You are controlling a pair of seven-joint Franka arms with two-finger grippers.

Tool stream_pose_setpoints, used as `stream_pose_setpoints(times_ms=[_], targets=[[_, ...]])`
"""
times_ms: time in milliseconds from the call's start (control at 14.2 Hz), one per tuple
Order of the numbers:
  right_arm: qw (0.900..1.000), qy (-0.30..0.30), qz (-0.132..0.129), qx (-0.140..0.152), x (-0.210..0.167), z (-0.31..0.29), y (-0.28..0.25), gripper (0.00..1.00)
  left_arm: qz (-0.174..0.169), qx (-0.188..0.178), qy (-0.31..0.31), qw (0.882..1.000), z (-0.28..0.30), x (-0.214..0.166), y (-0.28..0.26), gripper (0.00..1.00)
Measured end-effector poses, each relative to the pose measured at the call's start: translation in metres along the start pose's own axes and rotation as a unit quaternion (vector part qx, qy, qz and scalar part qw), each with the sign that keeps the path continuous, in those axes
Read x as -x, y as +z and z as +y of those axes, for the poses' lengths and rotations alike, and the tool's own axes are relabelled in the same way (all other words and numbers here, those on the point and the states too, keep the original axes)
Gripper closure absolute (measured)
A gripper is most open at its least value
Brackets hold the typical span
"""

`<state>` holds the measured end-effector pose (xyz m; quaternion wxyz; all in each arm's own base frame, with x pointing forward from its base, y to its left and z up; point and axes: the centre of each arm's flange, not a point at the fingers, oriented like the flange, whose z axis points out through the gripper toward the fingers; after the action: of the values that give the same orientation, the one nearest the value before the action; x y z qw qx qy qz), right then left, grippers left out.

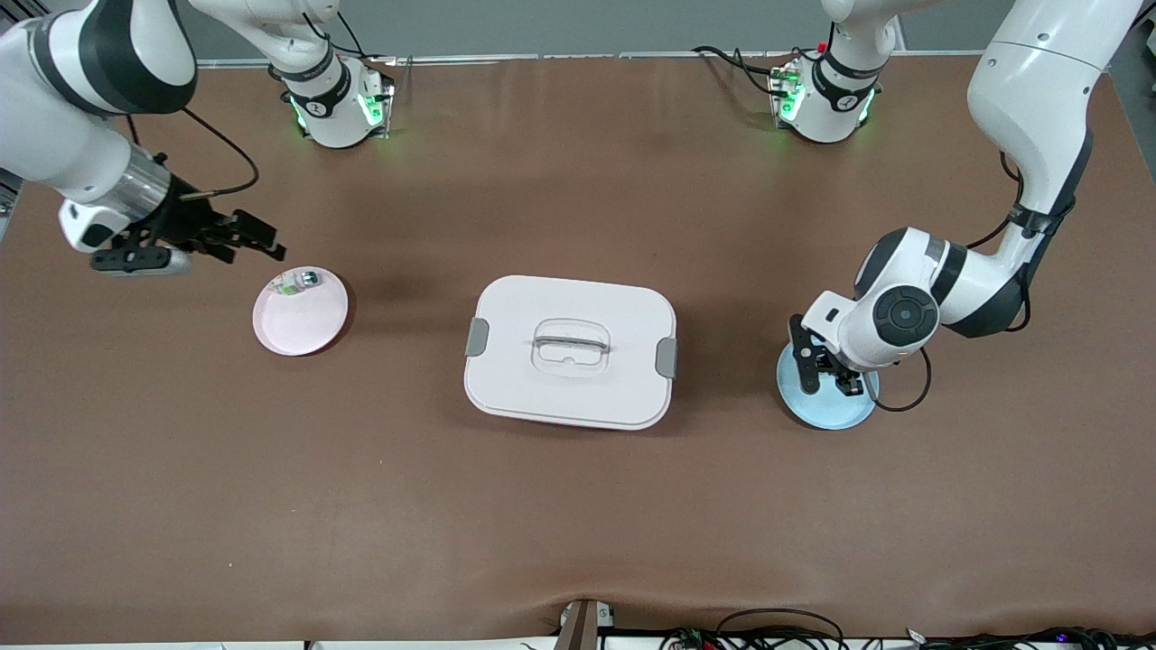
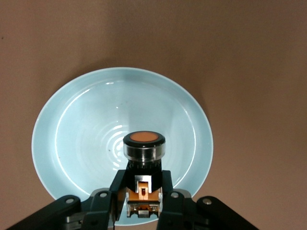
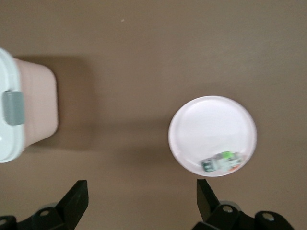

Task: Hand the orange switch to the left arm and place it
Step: 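Carry the switch to the blue plate with the left gripper while the right gripper withdraws, then lower the switch onto the blue plate and open the left gripper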

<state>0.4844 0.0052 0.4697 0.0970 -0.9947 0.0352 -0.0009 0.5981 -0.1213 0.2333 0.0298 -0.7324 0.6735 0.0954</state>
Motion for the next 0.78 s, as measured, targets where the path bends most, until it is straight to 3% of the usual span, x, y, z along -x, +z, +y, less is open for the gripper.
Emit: stream_pose_setpoints(times_ms=[141,494,777], targets=[[1.0,-0.007,0.004,0.024,-0.005,0.006,-0.023,0.0,-0.003,-0.004,0.003,1.0,-0.001,0.001,-0.001,0.66],[0.999,-0.015,-0.001,0.044,-0.024,0.006,-0.101,0.0,-0.002,-0.003,0.001,1.0,-0.002,0.002,0.0,0.66],[0.993,-0.031,0.01,0.109,-0.055,0.01,-0.144,0.0,0.002,0.003,0.002,1.0,-0.004,0.003,0.014,0.66]])
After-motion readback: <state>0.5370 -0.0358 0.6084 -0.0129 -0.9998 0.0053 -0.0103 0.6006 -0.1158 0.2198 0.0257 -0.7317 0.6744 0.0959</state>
